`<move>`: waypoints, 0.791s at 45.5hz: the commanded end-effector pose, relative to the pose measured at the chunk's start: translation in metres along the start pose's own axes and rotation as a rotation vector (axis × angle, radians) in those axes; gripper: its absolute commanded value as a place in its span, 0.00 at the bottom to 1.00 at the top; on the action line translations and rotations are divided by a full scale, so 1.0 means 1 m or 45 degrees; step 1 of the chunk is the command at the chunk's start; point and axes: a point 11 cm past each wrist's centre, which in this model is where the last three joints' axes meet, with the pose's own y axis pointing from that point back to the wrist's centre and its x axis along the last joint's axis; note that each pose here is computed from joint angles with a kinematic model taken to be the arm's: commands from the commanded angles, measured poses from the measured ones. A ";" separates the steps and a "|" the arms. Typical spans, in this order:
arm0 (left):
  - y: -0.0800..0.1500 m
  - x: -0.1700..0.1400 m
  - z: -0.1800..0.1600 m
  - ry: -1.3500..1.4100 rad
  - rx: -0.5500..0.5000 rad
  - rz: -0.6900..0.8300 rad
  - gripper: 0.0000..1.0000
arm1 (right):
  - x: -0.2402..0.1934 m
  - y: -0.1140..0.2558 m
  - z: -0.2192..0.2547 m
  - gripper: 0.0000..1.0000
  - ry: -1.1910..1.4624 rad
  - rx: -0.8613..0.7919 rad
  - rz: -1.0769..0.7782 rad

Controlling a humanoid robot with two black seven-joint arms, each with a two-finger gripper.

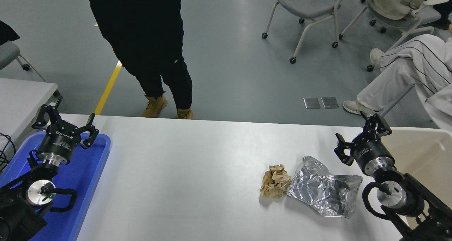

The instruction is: Clean the table surface

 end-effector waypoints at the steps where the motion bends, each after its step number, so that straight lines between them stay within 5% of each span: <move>1: 0.000 0.000 0.000 -0.001 0.000 0.001 1.00 | -0.001 0.001 0.002 1.00 0.056 0.000 -0.015; 36: 0.000 0.000 0.000 0.001 0.000 -0.001 1.00 | 0.017 0.022 -0.045 1.00 0.987 0.034 -0.257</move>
